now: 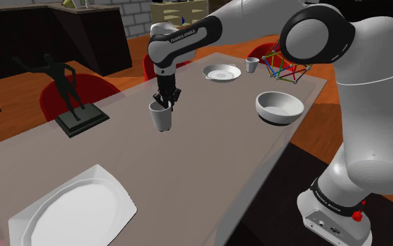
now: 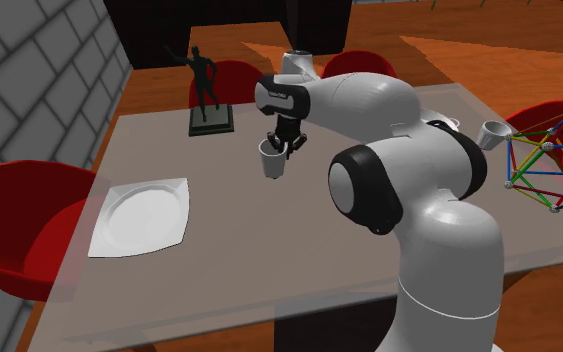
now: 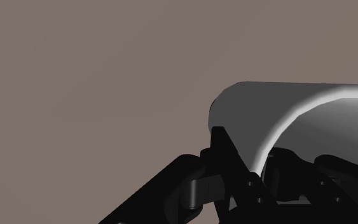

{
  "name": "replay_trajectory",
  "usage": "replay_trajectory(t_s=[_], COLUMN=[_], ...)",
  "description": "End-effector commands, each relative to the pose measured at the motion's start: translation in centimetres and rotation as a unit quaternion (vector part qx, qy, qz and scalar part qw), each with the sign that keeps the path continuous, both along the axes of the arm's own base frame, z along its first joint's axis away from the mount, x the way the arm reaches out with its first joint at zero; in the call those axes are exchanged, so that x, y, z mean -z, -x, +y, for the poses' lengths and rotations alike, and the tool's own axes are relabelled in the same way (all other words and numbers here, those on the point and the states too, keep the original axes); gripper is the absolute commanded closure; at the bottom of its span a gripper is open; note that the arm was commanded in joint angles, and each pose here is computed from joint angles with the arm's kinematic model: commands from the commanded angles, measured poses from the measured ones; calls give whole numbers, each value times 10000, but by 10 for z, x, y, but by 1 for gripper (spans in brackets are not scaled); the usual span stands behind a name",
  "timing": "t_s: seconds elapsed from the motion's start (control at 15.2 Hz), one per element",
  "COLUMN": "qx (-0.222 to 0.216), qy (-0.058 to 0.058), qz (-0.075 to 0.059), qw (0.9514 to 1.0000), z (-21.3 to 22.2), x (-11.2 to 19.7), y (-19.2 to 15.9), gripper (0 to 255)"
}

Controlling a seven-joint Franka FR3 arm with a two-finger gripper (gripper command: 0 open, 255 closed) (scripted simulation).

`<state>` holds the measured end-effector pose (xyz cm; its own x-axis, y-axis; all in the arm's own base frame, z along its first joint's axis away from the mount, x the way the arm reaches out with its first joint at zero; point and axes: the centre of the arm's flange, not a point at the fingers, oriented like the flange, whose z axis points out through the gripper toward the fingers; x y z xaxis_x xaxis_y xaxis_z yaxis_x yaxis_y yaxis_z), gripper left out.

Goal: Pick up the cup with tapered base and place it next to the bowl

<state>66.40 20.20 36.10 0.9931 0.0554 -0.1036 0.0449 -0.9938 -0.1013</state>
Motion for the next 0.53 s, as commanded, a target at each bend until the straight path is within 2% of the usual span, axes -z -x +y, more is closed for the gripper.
replay_trajectory(t_s=[0.0,0.46], qx=[0,0], qy=[-1,-1], qz=[-3,-3], qw=[10000,10000], z=[0,0], x=[-9,-46], y=[0,0], gripper=[255,255])
